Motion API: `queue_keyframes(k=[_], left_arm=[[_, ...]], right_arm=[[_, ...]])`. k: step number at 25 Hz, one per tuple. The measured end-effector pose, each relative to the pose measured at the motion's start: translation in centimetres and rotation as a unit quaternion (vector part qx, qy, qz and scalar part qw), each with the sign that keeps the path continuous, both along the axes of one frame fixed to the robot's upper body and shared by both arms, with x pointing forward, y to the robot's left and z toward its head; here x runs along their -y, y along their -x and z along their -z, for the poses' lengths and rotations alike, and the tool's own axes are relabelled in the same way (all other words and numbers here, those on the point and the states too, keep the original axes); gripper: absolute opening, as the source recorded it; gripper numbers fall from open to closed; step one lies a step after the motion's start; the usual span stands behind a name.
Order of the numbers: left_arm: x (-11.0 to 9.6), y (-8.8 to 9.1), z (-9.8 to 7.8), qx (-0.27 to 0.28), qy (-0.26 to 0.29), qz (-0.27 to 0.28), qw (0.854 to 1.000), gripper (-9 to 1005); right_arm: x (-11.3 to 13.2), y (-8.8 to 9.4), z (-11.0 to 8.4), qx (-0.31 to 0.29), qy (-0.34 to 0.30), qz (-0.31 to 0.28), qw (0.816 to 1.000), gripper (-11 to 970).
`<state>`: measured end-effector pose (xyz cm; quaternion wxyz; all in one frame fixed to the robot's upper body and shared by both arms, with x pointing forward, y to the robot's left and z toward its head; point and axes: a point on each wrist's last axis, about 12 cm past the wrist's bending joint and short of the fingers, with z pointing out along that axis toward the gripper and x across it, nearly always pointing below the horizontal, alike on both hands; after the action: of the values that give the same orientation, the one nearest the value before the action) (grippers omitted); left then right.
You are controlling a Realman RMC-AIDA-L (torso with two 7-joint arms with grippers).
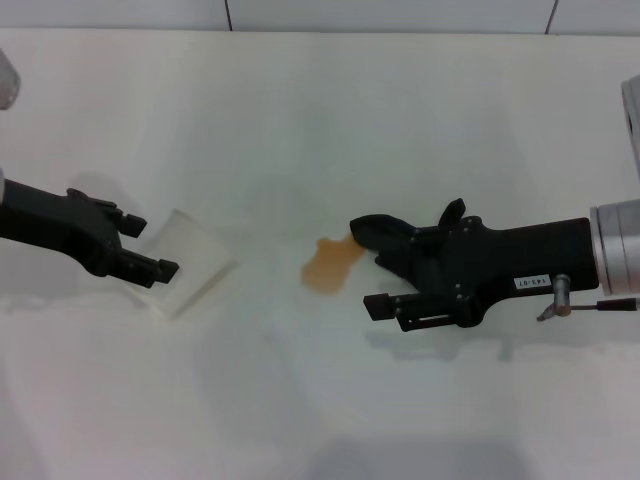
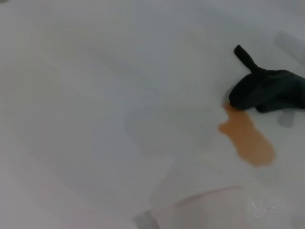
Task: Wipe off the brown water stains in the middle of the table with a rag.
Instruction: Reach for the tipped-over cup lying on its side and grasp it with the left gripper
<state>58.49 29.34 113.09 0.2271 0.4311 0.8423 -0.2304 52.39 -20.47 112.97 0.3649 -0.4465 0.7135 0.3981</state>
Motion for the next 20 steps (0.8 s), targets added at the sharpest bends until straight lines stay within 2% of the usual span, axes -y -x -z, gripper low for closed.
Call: queue_keyframes(k=[20], left_arm=[[1.5,0.2,1.4,0.004,0.006,0.009,1.000,875]], right_arm=[[0.0,0.0,-0.1,0.001,-0.001,-0.002,1.000,689]])
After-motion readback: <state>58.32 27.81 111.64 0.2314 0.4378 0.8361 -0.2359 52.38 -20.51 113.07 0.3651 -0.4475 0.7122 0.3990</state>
